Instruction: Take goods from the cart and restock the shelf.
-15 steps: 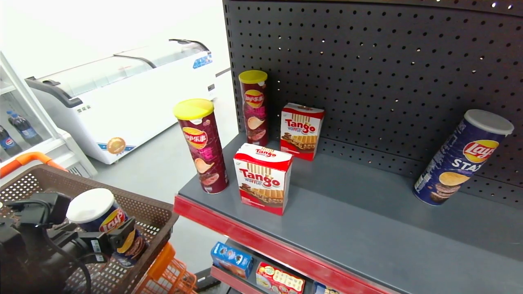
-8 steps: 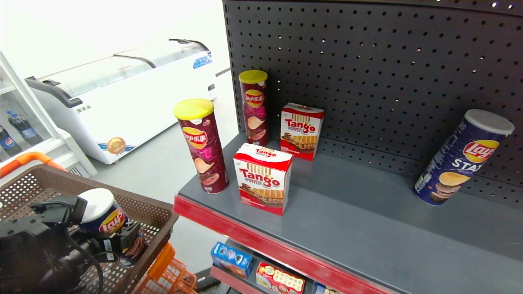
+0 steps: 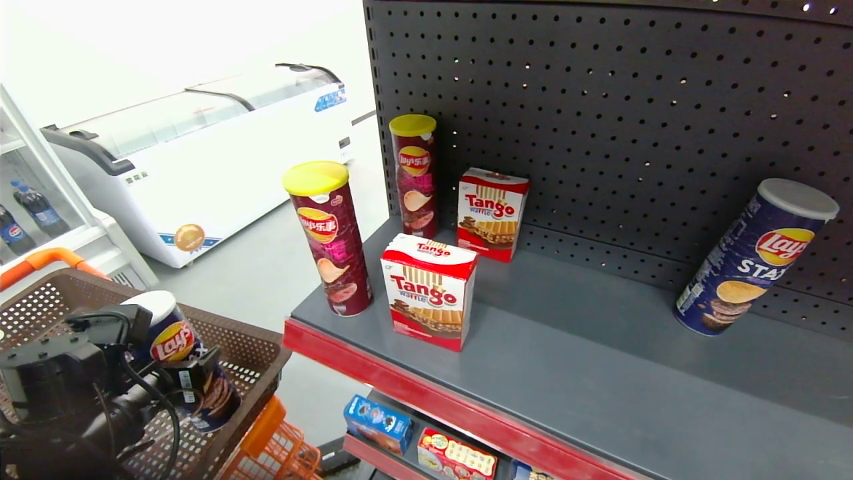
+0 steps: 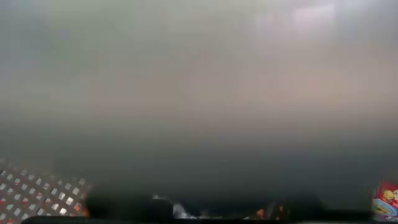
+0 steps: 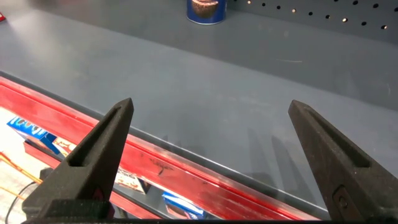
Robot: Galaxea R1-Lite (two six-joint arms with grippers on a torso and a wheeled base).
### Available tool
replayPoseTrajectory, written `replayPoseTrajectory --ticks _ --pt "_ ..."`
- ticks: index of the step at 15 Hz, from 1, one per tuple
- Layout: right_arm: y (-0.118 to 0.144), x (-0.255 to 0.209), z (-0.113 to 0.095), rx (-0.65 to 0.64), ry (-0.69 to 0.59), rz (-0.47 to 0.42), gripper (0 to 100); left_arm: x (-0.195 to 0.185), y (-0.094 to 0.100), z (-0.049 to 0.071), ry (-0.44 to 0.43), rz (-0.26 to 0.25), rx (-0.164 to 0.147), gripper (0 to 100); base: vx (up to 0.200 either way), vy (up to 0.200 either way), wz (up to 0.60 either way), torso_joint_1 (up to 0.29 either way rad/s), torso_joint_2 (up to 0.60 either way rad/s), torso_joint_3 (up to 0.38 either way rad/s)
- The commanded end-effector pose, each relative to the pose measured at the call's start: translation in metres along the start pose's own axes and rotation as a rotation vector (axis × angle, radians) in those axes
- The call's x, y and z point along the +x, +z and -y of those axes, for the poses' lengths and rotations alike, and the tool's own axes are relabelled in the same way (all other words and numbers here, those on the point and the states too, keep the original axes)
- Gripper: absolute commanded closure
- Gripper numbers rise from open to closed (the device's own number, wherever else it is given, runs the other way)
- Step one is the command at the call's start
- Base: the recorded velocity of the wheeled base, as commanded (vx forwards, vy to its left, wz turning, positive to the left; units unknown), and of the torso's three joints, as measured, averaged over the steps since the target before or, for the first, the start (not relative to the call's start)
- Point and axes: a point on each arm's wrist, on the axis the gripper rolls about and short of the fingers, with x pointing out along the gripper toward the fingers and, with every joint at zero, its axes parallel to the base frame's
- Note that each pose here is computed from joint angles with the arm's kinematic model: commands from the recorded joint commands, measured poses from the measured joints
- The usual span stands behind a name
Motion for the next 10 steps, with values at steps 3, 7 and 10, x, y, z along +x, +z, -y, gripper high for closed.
replayPoseTrajectory --ticks 3,7,10 --pt "0.000 0.000 0.000 0.000 0.000 -0.001 0 0.007 0.003 0.002 -0.004 0.011 0.005 100 0.000 0.000 0.00 0.000 0.00 0.000" --pt "0.000 0.000 0.000 0.000 0.000 -0.001 0 -0.005 0.014 0.009 -0.037 0.060 0.062 100 0.000 0.000 0.00 0.000 0.00 0.000" --pt "0.000 0.000 0.000 0.000 0.000 -0.001 0 -0.031 0.031 0.019 -0.104 0.087 0.101 100 0.000 0.000 0.00 0.000 0.00 0.000"
